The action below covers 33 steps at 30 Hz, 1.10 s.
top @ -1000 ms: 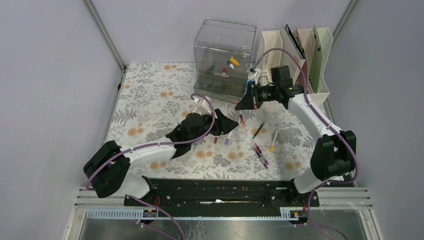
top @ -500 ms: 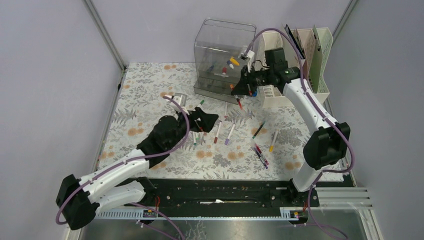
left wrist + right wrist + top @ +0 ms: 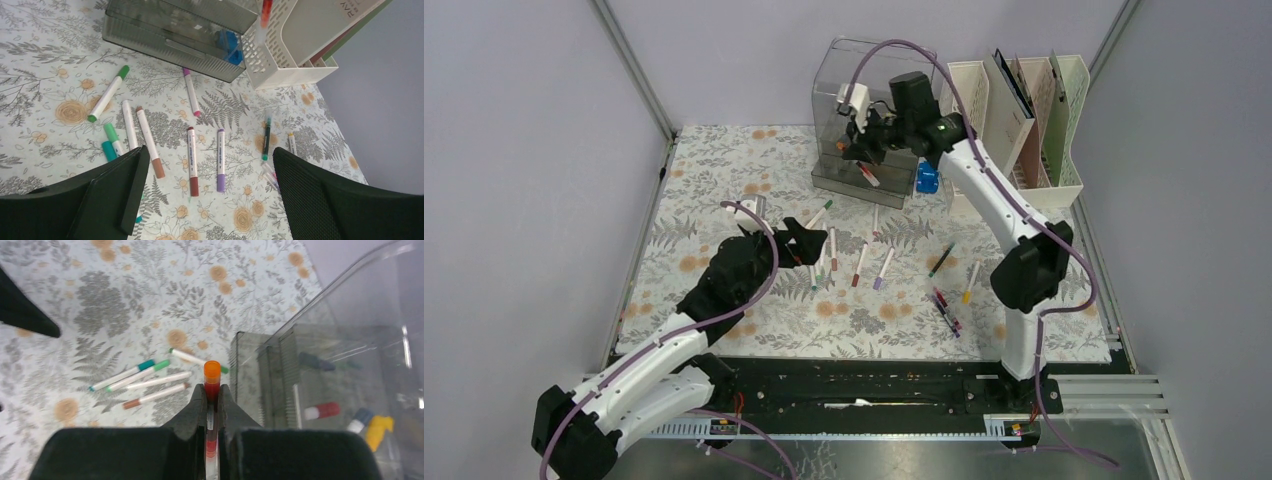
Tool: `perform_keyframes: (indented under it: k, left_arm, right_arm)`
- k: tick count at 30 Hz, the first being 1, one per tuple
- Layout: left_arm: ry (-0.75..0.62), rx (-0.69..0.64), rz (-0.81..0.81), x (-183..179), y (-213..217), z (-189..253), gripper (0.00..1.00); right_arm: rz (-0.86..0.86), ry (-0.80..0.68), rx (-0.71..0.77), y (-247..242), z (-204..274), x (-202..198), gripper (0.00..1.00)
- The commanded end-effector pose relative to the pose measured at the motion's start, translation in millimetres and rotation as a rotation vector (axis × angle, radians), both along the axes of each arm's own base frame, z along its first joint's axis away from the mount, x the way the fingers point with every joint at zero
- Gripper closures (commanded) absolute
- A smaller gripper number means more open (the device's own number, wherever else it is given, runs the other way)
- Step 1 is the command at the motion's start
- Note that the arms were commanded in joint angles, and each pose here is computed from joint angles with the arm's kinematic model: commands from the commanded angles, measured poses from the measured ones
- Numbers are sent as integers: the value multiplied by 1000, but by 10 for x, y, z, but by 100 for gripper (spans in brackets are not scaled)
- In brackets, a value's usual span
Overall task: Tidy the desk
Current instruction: Place the stationery in the drawer.
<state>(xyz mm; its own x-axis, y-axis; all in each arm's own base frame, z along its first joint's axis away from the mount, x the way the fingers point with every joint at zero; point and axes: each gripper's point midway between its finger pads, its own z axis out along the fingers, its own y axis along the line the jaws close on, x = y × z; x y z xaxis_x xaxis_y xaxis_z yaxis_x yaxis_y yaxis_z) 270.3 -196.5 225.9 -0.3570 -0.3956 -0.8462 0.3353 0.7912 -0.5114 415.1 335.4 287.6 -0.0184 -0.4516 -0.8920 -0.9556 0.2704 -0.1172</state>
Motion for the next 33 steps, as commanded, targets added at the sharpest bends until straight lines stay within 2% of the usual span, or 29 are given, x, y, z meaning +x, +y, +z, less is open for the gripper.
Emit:
perform_keyframes:
  k: [1, 7, 13, 17, 25, 28, 33]
  left_arm:
    - [-3, 9, 8, -5, 74, -9, 1]
    - [13, 7, 49, -3, 166, -46, 1]
    - [19, -21, 82, -20, 228, -47, 1]
    - [24, -53, 96, -18, 236, -48, 1]
    - [46, -135, 113, -12, 217, -82, 1]
    - [52, -180, 113, -22, 199, -90, 1]
    - [67, -271, 107, -46, 160, -94, 1]
  right_arm:
    - [-48, -212, -71, 118, 169, 330, 100]
    - [-117, -369, -137, 177, 173, 629, 100]
    - [-198, -437, -200, 83, 14, 856, 99]
    - [-229, -447, -229, 26, -174, 910, 94]
    - [-259, -397, -274, -51, -576, 910, 91]
    - [-276, -375, -289, -78, -710, 921, 84]
    - [-308, -343, -326, -139, -914, 950, 60]
